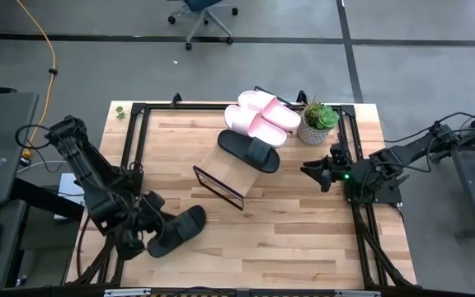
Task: Pick and place slides into the shelf
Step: Put the black slide on the shelf
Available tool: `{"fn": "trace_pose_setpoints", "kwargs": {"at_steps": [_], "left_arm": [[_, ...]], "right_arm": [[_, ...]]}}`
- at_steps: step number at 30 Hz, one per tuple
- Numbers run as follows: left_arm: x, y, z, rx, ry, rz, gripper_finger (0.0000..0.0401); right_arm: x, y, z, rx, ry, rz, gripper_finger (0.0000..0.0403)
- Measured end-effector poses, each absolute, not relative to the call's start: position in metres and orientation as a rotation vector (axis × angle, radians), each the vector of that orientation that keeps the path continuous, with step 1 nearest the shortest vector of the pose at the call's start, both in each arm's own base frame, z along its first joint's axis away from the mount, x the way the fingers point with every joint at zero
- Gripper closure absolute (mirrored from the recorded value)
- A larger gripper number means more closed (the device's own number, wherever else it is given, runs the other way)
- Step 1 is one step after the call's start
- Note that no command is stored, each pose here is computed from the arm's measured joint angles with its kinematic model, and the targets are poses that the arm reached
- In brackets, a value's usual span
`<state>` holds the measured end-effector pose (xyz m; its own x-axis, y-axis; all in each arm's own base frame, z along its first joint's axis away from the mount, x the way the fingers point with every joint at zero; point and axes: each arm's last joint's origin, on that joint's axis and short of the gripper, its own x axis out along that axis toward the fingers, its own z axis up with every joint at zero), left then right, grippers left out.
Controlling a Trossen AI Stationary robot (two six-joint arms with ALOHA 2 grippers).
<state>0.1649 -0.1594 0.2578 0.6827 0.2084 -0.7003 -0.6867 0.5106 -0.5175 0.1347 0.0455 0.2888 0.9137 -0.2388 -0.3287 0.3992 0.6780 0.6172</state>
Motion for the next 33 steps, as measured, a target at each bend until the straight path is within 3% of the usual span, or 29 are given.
{"fn": "trace_pose_setpoints", "kwargs": {"at_steps": [14, 25, 33], "left_arm": [[0.169, -0.162, 0.249, -0.771, 0.58, 0.617, 0.0247], [0.172, -0.166, 0.243, -0.798, 0.612, 0.621, 0.0224], [0.173, -0.174, 0.232, -0.363, 0.911, 0.384, 0.0228]], "right_arm": [[0.135, 0.045, 0.291, 0.775, 0.183, -0.393, 0.0242], [0.135, 0.044, 0.292, 0.909, 0.13, -0.429, 0.0242], [0.135, 0.044, 0.292, 0.902, 0.122, -0.439, 0.0242]]}}
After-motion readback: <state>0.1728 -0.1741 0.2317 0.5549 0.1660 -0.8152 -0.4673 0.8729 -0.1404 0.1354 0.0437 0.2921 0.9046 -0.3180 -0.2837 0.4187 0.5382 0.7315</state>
